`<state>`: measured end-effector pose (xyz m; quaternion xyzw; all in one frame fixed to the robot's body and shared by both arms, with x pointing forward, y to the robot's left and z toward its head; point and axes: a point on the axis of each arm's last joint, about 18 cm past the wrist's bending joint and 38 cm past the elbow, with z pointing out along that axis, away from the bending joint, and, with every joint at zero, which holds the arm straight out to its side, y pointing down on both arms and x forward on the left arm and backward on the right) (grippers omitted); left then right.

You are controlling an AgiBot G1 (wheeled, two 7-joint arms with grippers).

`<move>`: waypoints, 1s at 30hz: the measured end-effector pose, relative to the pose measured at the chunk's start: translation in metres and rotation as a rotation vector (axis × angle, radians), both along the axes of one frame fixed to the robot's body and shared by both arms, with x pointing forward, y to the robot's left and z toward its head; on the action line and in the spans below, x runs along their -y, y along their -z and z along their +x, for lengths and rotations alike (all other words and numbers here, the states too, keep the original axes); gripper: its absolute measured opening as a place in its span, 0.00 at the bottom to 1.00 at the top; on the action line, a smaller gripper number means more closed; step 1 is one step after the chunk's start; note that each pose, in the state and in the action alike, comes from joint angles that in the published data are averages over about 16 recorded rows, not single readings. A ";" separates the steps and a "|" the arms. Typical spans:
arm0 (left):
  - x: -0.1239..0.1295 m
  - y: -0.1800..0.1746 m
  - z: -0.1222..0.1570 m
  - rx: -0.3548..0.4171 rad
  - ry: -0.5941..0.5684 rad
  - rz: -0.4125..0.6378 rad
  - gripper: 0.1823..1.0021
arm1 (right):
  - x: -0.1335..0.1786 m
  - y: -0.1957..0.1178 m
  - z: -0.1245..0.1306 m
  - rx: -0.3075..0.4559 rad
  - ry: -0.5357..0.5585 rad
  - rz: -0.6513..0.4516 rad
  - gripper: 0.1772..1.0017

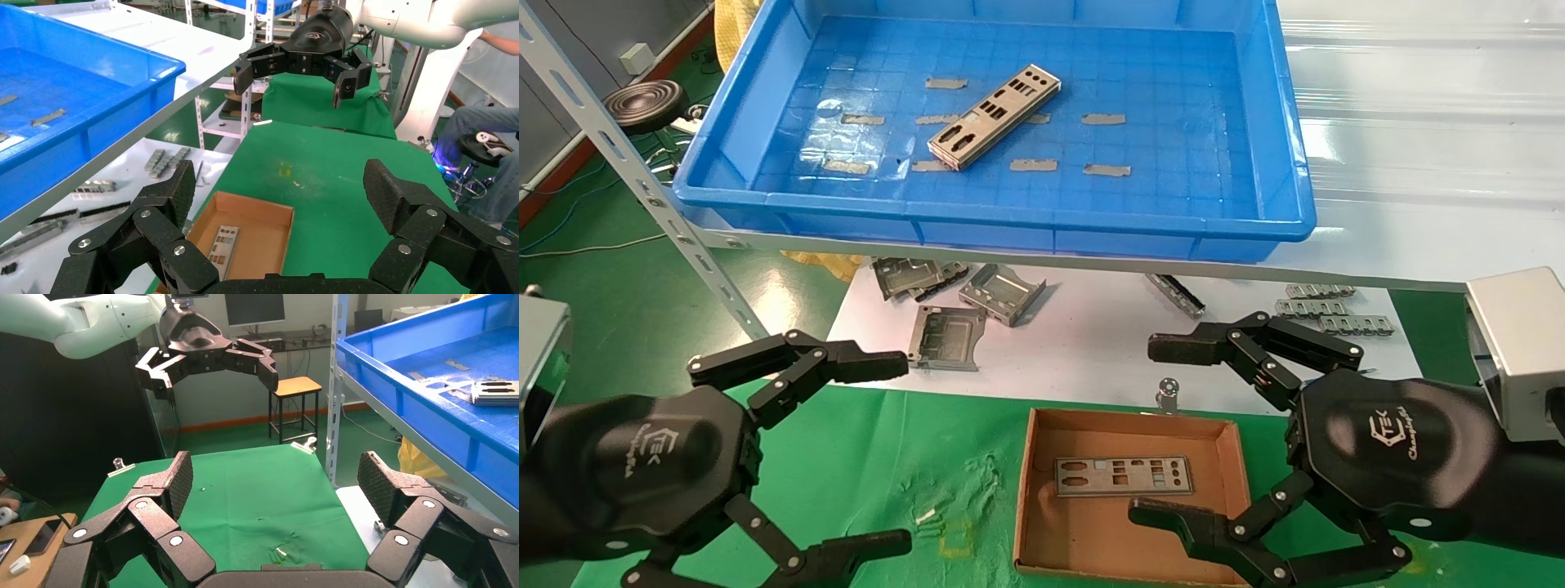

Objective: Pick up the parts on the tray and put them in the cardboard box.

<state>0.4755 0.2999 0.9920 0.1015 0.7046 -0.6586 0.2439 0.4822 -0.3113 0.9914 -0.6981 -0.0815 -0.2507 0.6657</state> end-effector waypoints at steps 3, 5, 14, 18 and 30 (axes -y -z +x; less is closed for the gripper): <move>0.000 0.000 0.000 0.000 0.000 0.000 1.00 | 0.000 0.000 0.000 0.000 0.000 0.000 1.00; 0.000 0.000 0.000 0.000 0.000 0.000 1.00 | 0.000 0.000 0.000 0.000 0.000 0.000 1.00; 0.000 0.000 0.000 0.000 0.000 0.000 1.00 | 0.000 0.000 0.000 0.000 0.000 0.000 1.00; 0.000 0.000 0.000 0.000 0.000 0.000 1.00 | 0.000 0.000 0.000 0.000 0.000 0.000 1.00; 0.000 0.000 0.000 0.000 0.000 0.000 1.00 | 0.000 0.000 0.000 0.000 0.000 0.000 1.00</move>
